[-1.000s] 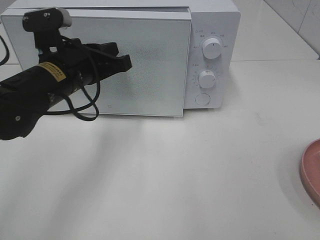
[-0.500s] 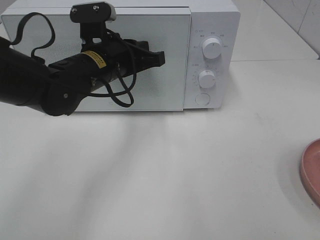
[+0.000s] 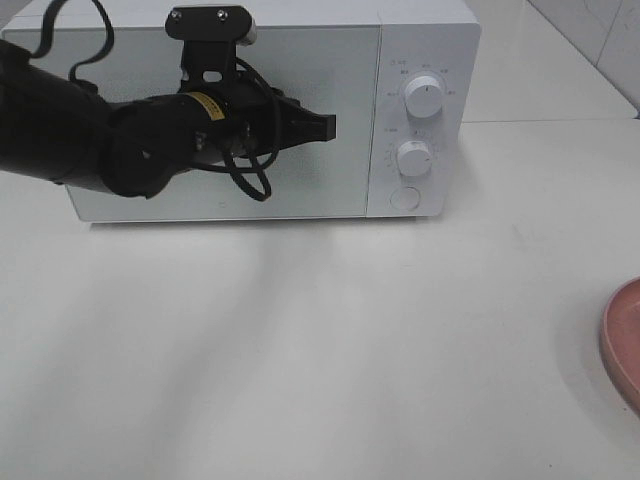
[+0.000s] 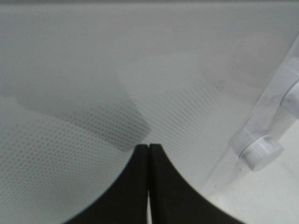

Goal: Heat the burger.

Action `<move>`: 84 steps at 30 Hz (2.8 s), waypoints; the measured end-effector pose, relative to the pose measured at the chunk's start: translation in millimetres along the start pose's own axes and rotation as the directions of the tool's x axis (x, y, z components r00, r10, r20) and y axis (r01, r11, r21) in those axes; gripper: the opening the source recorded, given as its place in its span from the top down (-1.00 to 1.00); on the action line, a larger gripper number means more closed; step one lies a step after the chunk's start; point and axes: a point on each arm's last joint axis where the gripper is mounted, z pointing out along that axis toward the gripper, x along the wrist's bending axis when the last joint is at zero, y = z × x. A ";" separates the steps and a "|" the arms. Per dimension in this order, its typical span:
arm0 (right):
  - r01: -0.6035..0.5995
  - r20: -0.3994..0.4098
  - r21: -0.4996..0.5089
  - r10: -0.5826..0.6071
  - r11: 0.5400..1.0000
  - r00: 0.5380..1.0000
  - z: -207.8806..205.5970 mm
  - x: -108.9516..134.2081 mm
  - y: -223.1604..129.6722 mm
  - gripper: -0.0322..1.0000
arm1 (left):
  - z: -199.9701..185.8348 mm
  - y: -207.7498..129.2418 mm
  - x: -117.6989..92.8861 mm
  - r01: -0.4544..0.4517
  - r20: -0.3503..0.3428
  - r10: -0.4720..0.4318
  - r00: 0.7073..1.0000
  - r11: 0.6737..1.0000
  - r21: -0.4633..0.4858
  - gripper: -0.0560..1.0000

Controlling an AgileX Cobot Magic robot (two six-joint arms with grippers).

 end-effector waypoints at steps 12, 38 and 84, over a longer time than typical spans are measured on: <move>0.000 0.000 0.000 0.000 1.000 1.000 0.0 0.0 0.0 -0.54 | -47.4 9.0 -13.7 0.001 0.047 -0.021 0.999 0.919 0.394 0.73; 0.000 0.000 0.000 0.000 1.000 1.000 0.0 0.0 0.0 -0.54 | -154.0 28.0 3.6 0.022 -0.004 -0.034 0.999 0.565 0.825 -0.93; 0.000 0.000 0.000 0.000 1.000 1.000 0.0 0.0 0.0 -0.54 | -361.5 -39.9 71.7 0.264 -0.430 -0.049 0.901 0.850 0.456 -0.94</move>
